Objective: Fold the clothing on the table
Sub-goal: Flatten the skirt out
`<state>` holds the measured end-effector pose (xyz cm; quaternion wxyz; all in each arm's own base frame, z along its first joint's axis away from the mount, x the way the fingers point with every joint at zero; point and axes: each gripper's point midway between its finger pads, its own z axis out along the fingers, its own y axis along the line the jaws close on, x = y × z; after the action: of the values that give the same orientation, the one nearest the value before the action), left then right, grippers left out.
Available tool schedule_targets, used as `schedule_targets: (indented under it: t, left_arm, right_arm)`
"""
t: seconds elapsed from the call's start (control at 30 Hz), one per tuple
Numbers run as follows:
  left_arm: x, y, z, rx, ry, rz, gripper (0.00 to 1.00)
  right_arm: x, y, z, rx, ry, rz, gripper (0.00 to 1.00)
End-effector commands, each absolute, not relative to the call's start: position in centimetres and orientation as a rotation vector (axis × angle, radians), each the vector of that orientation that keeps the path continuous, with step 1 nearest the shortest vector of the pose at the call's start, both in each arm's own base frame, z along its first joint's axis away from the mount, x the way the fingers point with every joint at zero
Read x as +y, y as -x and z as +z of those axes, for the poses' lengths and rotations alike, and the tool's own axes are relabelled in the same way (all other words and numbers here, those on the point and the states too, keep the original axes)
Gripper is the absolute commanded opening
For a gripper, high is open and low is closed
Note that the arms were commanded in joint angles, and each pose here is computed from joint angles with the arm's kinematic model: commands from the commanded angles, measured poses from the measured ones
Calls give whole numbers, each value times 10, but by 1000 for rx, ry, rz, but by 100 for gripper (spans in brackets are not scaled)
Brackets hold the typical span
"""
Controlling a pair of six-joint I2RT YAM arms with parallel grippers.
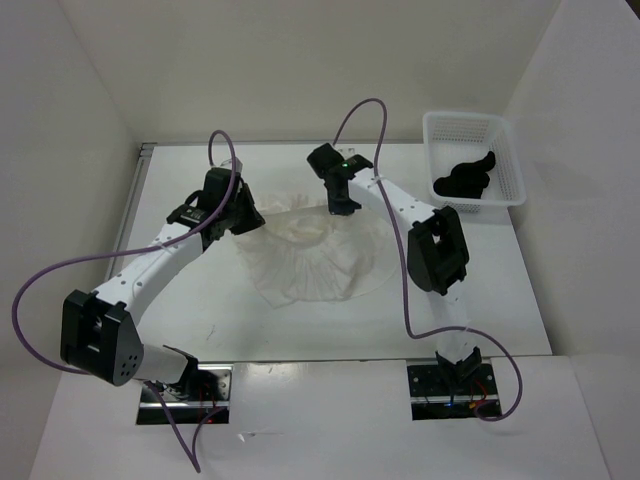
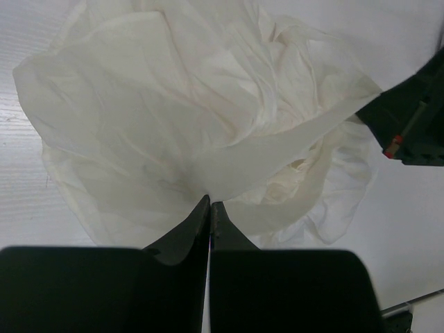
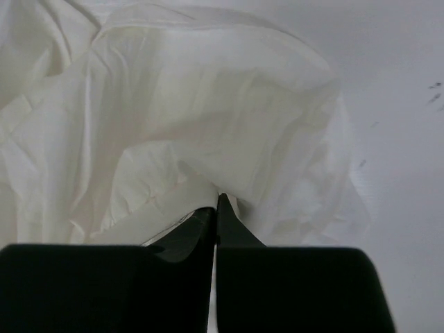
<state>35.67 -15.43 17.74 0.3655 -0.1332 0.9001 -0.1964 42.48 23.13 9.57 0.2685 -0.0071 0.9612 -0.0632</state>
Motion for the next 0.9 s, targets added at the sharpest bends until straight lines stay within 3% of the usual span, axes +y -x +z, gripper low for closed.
schedule_targets:
  t: [0.0, 0.13, 0.33, 0.63, 0.77, 0.87]
  left_arm:
    - [-153, -362, 178, 2295, 354, -494, 0]
    - [-147, -362, 169, 2317, 361, -445, 0]
    - [-134, -369, 178, 2297, 376, -405, 0]
    - [-126, -372, 196, 2263, 375, -380, 0]
    - [-119, -372, 197, 2258, 381, -360, 0]
    - [-119, -372, 197, 2258, 381, -360, 0]
  right_arm:
    - [196, -414, 133, 2523, -2, -320, 0]
    - [185, -407, 146, 2515, -10, -314, 0]
    - [145, -404, 143, 2539, -112, -274, 12]
    - [135, -394, 121, 2579, -121, -283, 30]
    - [136, -396, 124, 2572, -124, -277, 30]
    - [135, -398, 129, 2559, -129, -285, 6]
